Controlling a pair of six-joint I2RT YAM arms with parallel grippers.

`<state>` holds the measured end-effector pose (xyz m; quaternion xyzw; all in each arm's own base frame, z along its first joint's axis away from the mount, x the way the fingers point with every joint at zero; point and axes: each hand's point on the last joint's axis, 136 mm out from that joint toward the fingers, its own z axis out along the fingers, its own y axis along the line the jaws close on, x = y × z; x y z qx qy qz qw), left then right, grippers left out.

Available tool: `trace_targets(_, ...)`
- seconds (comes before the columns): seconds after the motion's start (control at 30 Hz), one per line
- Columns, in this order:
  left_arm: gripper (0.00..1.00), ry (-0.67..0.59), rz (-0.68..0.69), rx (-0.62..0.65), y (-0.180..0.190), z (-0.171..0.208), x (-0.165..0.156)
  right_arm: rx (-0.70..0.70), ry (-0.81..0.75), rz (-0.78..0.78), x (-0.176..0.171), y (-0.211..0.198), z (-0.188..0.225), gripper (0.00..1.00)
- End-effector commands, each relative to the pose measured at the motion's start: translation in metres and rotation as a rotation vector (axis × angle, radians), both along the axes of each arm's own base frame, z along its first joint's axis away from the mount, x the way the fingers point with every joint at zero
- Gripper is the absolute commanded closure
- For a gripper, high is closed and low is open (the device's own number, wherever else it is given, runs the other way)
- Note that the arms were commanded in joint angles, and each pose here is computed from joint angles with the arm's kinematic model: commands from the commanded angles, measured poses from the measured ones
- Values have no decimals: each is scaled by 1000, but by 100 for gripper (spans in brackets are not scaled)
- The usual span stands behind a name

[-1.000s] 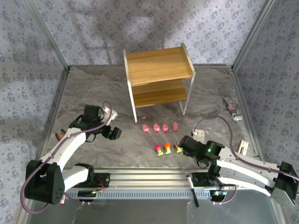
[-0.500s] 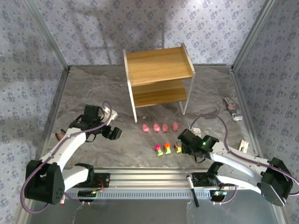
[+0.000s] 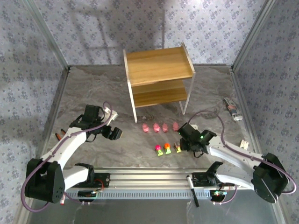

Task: Place and organize the plastic toys onto the shelf

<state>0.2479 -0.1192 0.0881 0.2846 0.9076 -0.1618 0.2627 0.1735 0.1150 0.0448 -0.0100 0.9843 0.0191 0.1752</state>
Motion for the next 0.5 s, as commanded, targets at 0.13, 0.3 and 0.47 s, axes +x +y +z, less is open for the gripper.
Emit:
trace_targets(0.13, 6, 5, -5, -1, -3, 1, 2, 5, 19, 32, 6, 6, 3, 48)
trace_targets(0.3, 6, 29, -26, -19, -7, 1, 1, 7, 37, 13, 5, 2, 1, 51)
trace_targets(0.47, 7, 36, -81, -30, -18, 3, -2, 20, 48, 16, 6, 3, -1, 52)
